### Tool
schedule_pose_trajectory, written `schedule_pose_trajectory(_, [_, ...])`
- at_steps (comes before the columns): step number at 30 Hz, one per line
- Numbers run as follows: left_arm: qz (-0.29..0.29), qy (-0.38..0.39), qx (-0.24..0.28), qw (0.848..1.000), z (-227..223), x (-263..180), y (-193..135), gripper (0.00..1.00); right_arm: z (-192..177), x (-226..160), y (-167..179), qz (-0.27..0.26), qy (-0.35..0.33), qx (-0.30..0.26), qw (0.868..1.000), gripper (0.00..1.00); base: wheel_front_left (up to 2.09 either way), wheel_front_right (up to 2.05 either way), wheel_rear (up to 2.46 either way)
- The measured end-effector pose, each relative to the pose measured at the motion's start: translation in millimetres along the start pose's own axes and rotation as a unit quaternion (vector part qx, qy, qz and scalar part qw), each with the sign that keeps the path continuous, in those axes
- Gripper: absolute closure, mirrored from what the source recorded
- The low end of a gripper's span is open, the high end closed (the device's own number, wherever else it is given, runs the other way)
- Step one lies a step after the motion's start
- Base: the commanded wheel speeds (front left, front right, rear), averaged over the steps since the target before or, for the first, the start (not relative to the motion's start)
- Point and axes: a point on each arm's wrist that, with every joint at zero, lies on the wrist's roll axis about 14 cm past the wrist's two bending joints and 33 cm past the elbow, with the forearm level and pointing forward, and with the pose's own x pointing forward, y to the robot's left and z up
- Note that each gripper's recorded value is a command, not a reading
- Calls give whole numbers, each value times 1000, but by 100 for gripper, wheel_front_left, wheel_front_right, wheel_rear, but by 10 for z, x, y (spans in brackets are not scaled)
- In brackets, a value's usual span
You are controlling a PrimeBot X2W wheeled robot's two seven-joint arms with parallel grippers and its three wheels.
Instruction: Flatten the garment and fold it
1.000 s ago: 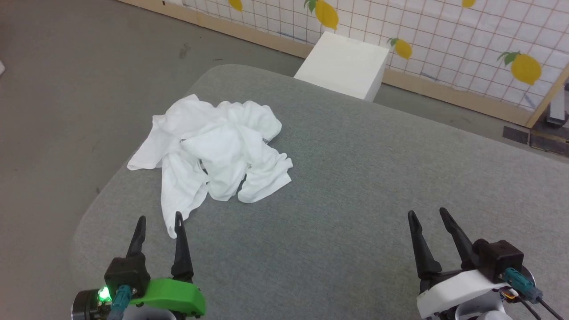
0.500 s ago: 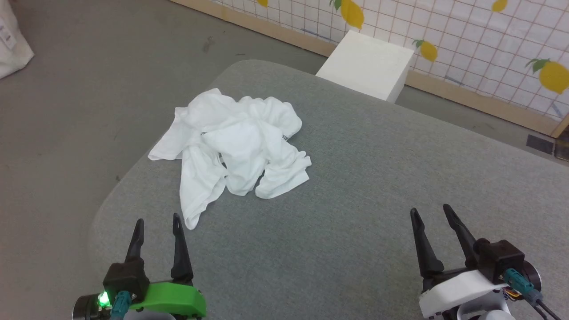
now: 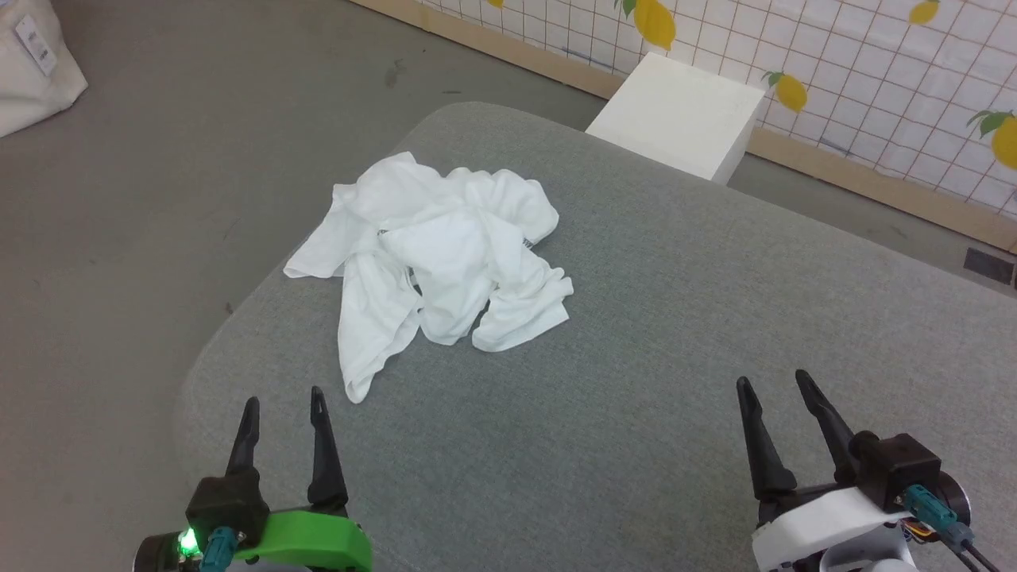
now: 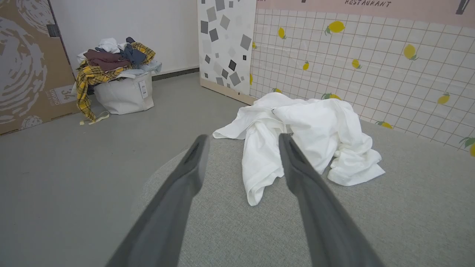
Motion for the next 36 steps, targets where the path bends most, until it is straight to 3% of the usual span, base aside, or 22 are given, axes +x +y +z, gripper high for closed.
schedule_pose_trajectory(8, [-9,1,-30,1000,6,64,-38,0,19,-8,-30,-4,-3,2,1000,0,0,0,0])
schedule_pose_trajectory(15, [-65,-44,-78,994,435,851,-194,0,16,70,-117,-10,0,0,1000,0,0,0,0])
schedule_pose_trajectory(18, [-89,-14,-86,992,505,1285,-312,0,40,140,-227,-20,-3,-7,1000,0,0,0,0])
schedule_pose_trajectory(22, [-100,81,-116,985,287,1688,-462,0,-2,164,-413,-40,2,-9,999,0,0,0,0])
schedule_pose_trajectory(27, [-106,233,-125,958,-261,1949,-703,0,-158,117,-772,-85,20,-9,996,0,0,0,0])
schedule_pose_trajectory(36, [-102,462,-76,878,-1569,1596,-1095,0,-551,-40,-1201,-140,61,0,988,0,0,0,0])
